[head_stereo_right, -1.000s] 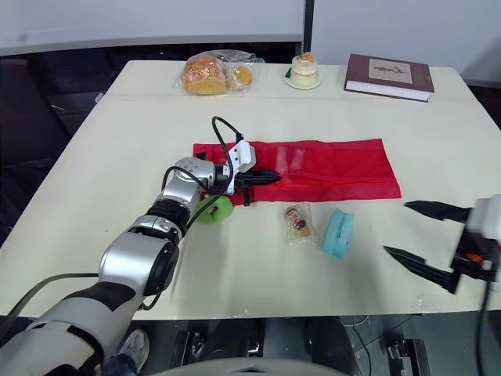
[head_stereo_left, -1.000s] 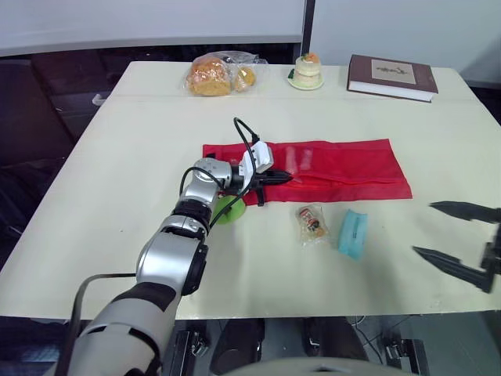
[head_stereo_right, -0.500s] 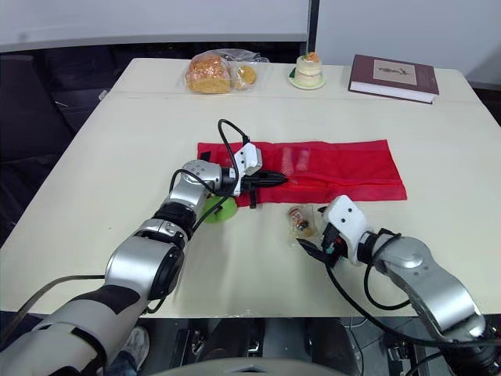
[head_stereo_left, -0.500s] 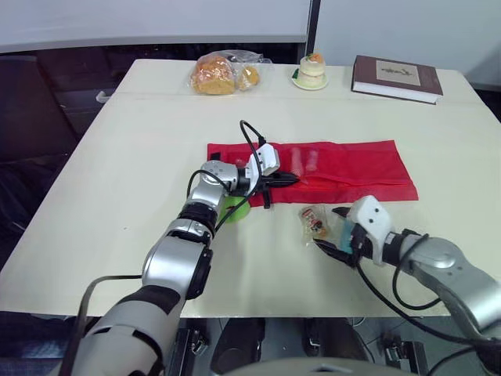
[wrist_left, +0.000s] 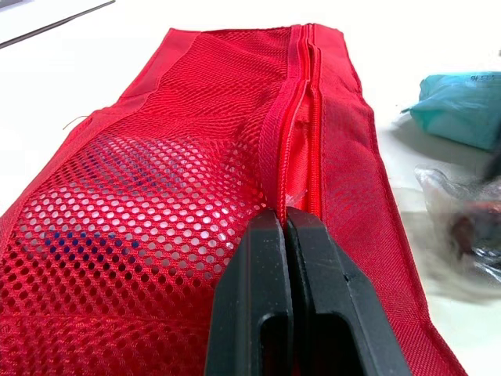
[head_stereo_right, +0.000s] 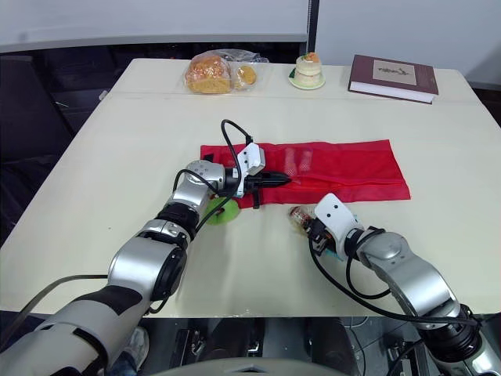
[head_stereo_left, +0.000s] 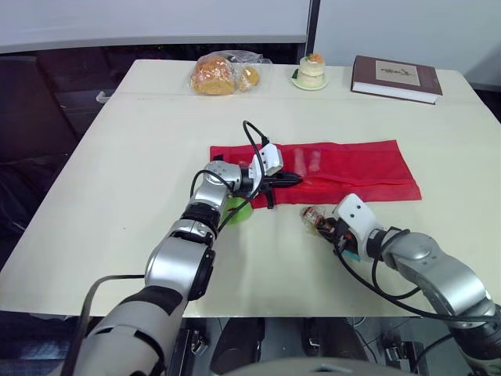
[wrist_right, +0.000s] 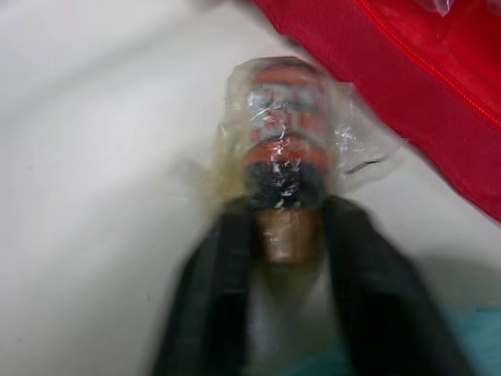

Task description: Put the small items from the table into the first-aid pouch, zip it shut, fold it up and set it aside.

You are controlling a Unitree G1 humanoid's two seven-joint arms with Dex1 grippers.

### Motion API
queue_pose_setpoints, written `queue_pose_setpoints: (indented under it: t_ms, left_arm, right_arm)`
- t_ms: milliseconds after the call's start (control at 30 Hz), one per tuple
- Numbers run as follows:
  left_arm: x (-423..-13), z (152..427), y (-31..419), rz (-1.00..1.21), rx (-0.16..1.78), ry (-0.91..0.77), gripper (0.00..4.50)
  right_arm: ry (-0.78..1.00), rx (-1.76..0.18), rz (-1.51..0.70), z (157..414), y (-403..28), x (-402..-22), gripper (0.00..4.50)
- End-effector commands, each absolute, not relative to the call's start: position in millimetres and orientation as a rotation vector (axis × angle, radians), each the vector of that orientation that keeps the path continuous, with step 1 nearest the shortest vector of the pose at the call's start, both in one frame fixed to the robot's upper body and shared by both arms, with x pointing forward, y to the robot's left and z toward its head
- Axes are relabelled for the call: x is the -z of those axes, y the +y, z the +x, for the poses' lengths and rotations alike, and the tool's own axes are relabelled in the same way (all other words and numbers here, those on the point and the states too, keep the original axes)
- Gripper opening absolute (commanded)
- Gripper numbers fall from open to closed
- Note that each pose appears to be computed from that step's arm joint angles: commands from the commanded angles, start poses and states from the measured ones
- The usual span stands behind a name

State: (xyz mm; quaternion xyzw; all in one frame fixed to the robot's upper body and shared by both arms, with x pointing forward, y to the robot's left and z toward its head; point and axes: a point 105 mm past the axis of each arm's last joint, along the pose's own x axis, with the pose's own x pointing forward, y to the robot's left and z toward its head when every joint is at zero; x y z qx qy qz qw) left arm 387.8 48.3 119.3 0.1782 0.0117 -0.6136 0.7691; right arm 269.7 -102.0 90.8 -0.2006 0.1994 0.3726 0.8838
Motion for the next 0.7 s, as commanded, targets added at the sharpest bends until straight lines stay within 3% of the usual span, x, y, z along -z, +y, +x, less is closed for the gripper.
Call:
queue_pose_setpoints:
  t_ms: [33,233,700]
  left_arm:
    - [-128.9,387.8,43.9,0.399,1.338,-0.021,0.00]
    - [-128.9,387.4,44.8,0.400,1.338,-0.023,0.00]
    - [-132.8,381.9,34.6,0.372,1.378,-0.056,0.00]
  right_arm:
    - [0.345,-0.759,-0.431,271.9,-104.2,-112.3,0.41]
    - [0.314,-0.608,-0.361,288.0,-123.5,-137.6,0.41]
    - [0.448,-0.532,-0.270,322.6,-126.9,-120.0,0.41]
